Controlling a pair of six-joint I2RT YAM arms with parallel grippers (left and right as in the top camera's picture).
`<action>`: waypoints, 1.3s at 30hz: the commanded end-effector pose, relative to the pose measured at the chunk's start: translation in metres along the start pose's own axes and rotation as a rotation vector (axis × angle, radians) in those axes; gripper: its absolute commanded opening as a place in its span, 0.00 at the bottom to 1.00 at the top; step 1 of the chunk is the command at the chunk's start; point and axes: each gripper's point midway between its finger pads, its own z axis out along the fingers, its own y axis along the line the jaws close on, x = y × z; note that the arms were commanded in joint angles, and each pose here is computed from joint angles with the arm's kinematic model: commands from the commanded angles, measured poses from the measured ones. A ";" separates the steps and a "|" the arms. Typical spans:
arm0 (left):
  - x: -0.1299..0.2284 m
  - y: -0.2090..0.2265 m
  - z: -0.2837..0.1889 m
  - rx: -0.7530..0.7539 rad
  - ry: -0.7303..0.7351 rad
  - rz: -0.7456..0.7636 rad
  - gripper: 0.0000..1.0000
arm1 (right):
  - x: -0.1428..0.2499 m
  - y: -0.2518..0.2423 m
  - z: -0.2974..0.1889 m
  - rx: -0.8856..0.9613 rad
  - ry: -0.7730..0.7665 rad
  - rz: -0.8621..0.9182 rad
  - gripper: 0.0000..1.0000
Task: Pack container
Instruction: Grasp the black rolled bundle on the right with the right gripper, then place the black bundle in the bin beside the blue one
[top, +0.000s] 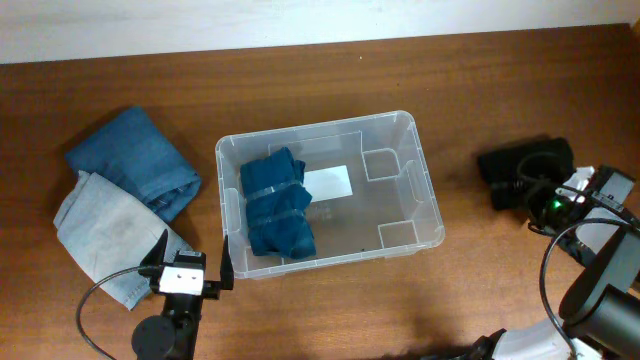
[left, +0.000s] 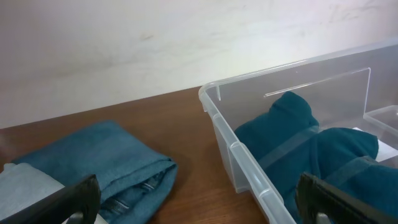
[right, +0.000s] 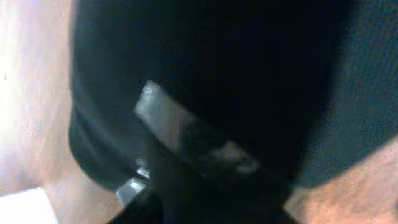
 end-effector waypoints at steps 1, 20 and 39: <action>0.002 0.002 0.000 -0.010 0.006 -0.010 1.00 | 0.027 0.004 0.002 -0.047 0.079 0.036 0.12; 0.002 0.002 0.000 -0.010 0.006 -0.010 1.00 | 0.106 0.236 -0.189 -0.395 -0.040 -0.706 0.04; 0.002 0.002 0.000 -0.010 0.006 -0.010 1.00 | 0.258 0.208 -0.014 -0.178 0.563 -1.243 0.54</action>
